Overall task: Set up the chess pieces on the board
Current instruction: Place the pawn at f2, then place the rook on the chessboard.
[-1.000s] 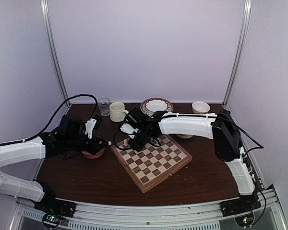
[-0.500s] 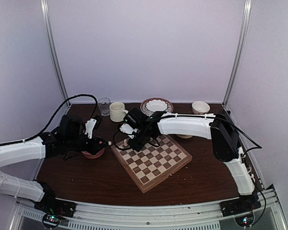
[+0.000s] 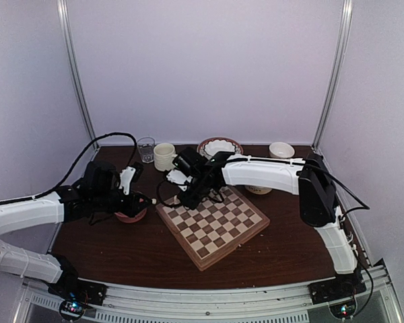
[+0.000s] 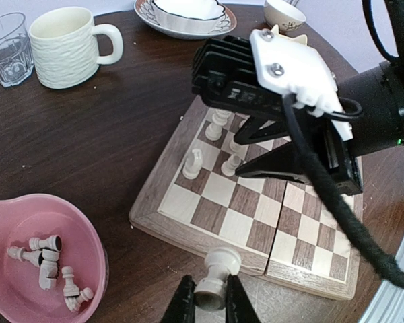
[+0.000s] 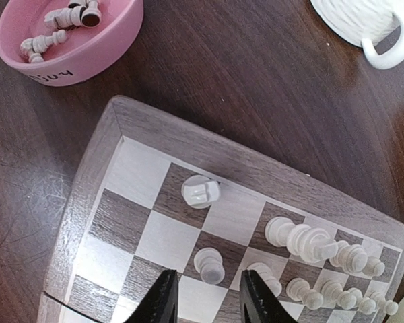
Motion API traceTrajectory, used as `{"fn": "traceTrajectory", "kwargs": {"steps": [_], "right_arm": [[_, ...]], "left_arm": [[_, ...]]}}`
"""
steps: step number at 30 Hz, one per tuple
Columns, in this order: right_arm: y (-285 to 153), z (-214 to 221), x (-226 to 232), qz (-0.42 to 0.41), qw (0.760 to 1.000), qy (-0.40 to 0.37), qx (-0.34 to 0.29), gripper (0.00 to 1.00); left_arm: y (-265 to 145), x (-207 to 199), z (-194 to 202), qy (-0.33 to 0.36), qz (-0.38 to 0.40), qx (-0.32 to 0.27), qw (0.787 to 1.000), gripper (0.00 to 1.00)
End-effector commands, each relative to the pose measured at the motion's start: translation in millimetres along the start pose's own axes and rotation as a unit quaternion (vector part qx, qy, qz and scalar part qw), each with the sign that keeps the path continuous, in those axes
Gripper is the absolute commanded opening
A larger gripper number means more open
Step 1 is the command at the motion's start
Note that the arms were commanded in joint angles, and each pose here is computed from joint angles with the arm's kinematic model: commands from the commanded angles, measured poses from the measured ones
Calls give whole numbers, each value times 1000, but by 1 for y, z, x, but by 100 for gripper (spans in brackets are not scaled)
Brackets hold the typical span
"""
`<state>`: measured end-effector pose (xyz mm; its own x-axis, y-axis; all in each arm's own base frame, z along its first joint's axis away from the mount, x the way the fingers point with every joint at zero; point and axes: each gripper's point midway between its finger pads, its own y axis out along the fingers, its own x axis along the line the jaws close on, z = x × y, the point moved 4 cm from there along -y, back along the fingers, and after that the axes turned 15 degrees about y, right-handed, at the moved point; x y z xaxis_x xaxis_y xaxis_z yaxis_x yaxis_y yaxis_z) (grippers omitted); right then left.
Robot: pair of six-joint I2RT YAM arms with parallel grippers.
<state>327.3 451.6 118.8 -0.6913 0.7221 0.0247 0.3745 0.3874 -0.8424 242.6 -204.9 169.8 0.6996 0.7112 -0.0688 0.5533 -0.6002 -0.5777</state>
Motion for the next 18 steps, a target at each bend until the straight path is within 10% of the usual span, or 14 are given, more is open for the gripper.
{"fn": "traceTrajectory", "kwargs": {"steps": [1,18], "right_arm": [[-49,-23,8,-30,999,2,-38,36],[-115,63,-44,35,982,96,-160,36]], "left_arm": [[0,0,-16,14,-3,-21,1000,0],[37,-58,-25,79,54,82,992,0]]}}
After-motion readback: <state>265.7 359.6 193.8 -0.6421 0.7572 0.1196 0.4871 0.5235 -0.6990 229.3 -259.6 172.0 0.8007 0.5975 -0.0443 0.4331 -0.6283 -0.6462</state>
